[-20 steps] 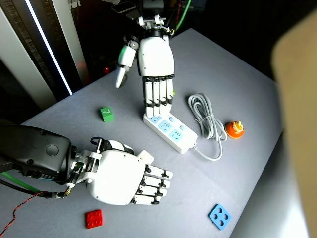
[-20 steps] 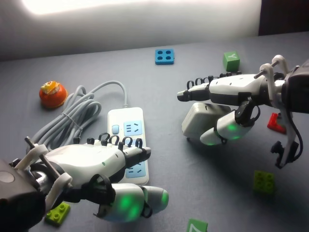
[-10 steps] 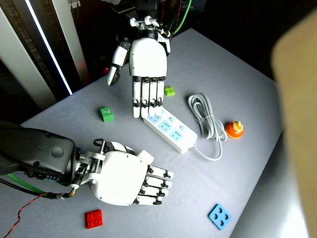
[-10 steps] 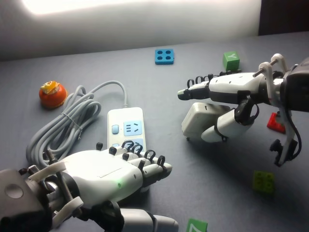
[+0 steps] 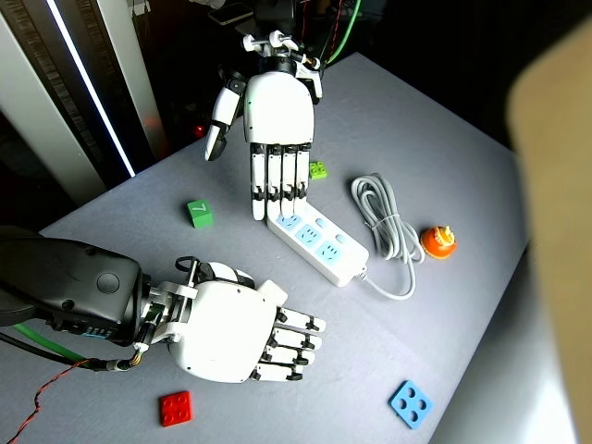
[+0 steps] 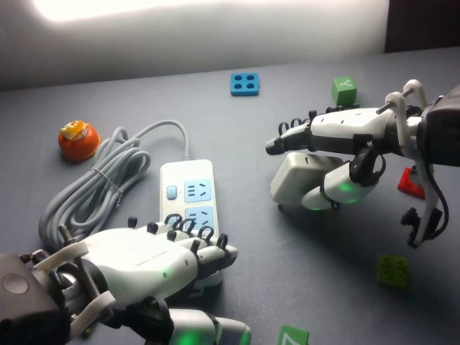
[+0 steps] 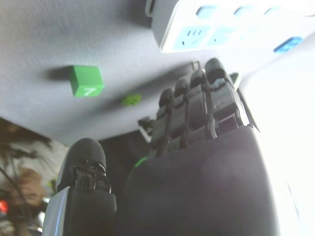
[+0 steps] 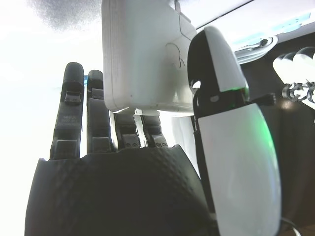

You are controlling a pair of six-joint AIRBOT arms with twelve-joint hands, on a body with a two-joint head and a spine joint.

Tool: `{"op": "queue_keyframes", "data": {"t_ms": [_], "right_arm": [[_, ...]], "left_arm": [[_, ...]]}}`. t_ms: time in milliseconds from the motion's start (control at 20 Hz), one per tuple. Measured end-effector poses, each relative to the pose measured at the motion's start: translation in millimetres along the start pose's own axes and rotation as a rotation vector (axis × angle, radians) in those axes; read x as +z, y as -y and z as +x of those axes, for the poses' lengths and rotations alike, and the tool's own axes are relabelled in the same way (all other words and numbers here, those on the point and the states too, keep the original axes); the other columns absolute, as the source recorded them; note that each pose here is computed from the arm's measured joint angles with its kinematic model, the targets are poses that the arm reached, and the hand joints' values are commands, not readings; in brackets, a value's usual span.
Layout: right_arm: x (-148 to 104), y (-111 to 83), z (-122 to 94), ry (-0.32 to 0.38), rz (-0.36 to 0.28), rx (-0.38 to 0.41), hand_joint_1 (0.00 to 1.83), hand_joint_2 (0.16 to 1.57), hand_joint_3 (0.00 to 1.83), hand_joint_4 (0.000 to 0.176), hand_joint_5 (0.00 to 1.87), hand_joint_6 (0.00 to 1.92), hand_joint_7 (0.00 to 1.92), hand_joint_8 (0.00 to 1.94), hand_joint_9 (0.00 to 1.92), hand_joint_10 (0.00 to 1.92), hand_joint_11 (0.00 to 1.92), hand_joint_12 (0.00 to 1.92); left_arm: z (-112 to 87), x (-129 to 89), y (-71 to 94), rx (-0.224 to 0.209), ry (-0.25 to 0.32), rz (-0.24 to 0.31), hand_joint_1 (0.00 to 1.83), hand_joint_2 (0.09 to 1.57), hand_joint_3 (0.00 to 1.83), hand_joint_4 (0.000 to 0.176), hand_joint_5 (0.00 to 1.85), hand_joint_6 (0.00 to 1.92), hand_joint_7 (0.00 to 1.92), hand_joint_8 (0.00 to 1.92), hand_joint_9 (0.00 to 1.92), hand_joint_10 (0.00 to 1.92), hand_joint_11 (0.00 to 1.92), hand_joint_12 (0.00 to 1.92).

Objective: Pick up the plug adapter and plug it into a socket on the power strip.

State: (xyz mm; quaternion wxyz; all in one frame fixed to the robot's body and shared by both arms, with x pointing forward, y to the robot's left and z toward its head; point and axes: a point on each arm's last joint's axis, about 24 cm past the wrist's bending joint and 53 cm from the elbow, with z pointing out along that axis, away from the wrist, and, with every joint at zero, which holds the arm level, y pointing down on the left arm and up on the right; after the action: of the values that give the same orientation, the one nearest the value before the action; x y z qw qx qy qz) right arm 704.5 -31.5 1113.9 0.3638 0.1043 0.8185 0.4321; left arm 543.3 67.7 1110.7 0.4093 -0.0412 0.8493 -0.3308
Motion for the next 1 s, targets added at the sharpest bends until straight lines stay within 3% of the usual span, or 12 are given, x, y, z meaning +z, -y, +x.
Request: {"op": "queue_keyframes", "data": {"t_ms": [100, 200, 250, 300, 400, 500, 700, 1000], "right_arm": [[1, -0.7, 1, -0.002, -0.001, 0.0, 1.12, 1.18, 0.0, 0.0, 0.58, 0.02, 0.56, 0.02, 0.54, 0.02, 0.16, 1.01], [1, -0.6, 1, -0.003, -0.001, 0.001, 1.18, 1.17, 0.0, 0.0, 0.75, 0.02, 0.79, 0.02, 0.8, 0.05, 0.42, 1.04], [1, -0.6, 1, -0.003, -0.001, 0.002, 1.19, 1.23, 0.0, 0.0, 0.82, 0.97, 0.89, 0.89, 0.96, 0.07, 0.56, 1.12], [1, -0.5, 1, -0.001, 0.0, 0.001, 1.18, 1.2, 0.0, 0.007, 0.83, 1.13, 0.87, 1.16, 1.03, 0.11, 0.6, 1.25], [1, -0.4, 1, 0.001, 0.001, -0.001, 1.2, 1.17, 0.0, 0.0, 0.87, 1.05, 0.9, 1.24, 0.9, 0.71, 0.62, 1.48], [1, 0.0, 1, -0.001, 0.001, 0.01, 1.22, 1.17, 0.0, 0.0, 0.87, 1.0, 0.9, 1.32, 0.77, 1.19, 0.62, 1.65], [0, -3.2, -2, 0.002, -0.007, -0.016, 1.25, 1.13, 0.0, 0.0, 0.97, 0.82, 0.96, 1.24, 0.83, 1.18, 0.69, 1.58], [-8, -38.7, -45, 0.101, -0.056, -0.121, 1.25, 1.13, 0.0, 0.0, 0.97, 0.81, 0.95, 1.26, 0.82, 1.17, 0.71, 1.53]], "left_arm": [[-1.8, 1, -6.2, 0.004, 0.003, -0.013, 0.0, 1.27, 0.0, 0.0, 0.09, 0.0, 0.1, 0.0, 0.08, 0.0, 0.0, 0.29], [-1.9, 1, -19.6, -0.039, 0.007, -0.058, 0.0, 1.27, 0.0, 0.0, 0.09, 0.0, 0.1, 0.0, 0.09, 0.01, 0.0, 0.29], [-0.5, 1, -26.4, -0.055, 0.006, -0.08, 0.0, 1.27, 0.0, 0.0, 0.09, 0.0, 0.1, 0.0, 0.09, 0.01, 0.0, 0.29], [0.0, 1, -28.4, -0.056, 0.006, -0.085, 0.0, 1.27, 0.0, 0.0, 0.08, 0.0, 0.09, 0.0, 0.09, 0.0, 0.0, 0.28], [0.1, 1, -29.0, -0.048, 0.007, -0.086, 0.0, 1.28, 0.0, 0.0, 0.07, 0.0, 0.08, 0.0, 0.07, 0.0, 0.0, 0.23], [1.5, 1, -30.7, -0.041, 0.004, -0.09, 0.0, 1.28, 0.0, 0.0, 0.08, 0.0, 0.09, 0.0, 0.08, 0.0, 0.0, 0.23], [1.9, 1, -30.3, -0.041, 0.003, -0.089, 0.0, 1.28, 0.0, 0.0, 0.06, 0.0, 0.07, 0.0, 0.06, 0.0, 0.0, 0.2], [7.1, 0, -23.0, -0.043, -0.013, -0.071, 0.0, 1.28, 0.0, 0.0, 0.05, 0.0, 0.06, 0.0, 0.05, 0.0, 0.0, 0.21]]}}
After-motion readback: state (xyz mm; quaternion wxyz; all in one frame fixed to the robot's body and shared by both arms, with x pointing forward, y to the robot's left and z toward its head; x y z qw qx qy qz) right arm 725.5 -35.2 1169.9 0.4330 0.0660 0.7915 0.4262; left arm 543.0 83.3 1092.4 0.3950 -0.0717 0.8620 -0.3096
